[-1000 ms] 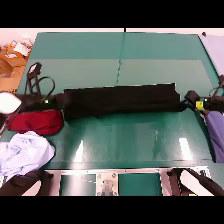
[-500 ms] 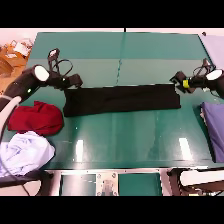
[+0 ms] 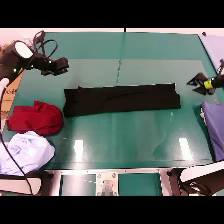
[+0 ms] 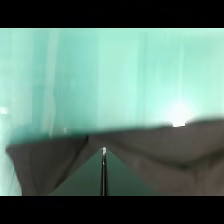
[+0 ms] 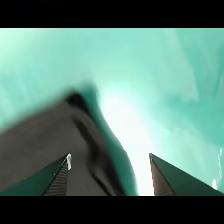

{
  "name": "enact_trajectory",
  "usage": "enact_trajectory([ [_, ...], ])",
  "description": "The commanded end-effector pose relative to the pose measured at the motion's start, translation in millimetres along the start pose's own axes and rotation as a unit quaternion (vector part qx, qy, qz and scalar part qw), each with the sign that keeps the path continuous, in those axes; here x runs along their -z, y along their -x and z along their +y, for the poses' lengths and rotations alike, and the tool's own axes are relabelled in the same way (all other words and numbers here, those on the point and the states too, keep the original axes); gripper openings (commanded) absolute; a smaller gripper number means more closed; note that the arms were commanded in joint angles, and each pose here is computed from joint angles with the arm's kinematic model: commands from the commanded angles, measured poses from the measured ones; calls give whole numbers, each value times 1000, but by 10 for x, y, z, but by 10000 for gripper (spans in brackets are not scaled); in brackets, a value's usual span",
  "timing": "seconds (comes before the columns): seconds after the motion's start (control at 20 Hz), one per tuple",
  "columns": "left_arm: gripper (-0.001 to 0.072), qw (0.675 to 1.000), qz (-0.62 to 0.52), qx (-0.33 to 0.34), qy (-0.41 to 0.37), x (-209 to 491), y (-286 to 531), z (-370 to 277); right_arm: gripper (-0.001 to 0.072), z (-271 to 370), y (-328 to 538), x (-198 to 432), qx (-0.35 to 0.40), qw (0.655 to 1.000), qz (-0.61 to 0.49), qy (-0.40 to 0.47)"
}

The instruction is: Fold the shirts.

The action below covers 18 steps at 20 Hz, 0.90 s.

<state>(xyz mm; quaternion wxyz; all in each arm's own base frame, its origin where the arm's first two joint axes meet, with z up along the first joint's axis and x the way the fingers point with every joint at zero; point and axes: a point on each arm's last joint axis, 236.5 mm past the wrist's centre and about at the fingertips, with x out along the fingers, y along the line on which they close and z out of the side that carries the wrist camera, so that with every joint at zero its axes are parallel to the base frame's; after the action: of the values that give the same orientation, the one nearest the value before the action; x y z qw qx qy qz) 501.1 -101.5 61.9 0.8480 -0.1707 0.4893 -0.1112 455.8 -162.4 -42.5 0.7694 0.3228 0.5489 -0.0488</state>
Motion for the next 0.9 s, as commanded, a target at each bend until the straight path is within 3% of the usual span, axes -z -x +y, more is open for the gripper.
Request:
enact_trajectory([
  [0.0,25,999,36,16,-19,158,26,-144,542,-127,-273,473,-53,992,104,44],
  [0.15,25,998,45,25,-37,238,-21,-320,542,258,-546,571,-177,975,123,51],
  [0.35,25,996,61,33,-54,370,-92,-501,539,380,-873,694,-200,967,153,50],
  [0.4,25,996,65,35,-57,402,-112,-537,440,426,-889,699,-201,966,154,60],
  [0.45,25,995,67,37,-63,420,-125,-563,124,477,-870,670,-204,964,149,80],
  [0.5,25,995,67,40,-66,436,-145,-605,19,548,-819,610,-208,963,143,96],
  [0.7,24,993,47,61,-89,473,-307,-967,18,1012,-168,299,-213,958,92,167],
  [0.85,24,987,69,120,-81,840,-838,-1565,18,1495,647,387,-215,949,64,220],
])
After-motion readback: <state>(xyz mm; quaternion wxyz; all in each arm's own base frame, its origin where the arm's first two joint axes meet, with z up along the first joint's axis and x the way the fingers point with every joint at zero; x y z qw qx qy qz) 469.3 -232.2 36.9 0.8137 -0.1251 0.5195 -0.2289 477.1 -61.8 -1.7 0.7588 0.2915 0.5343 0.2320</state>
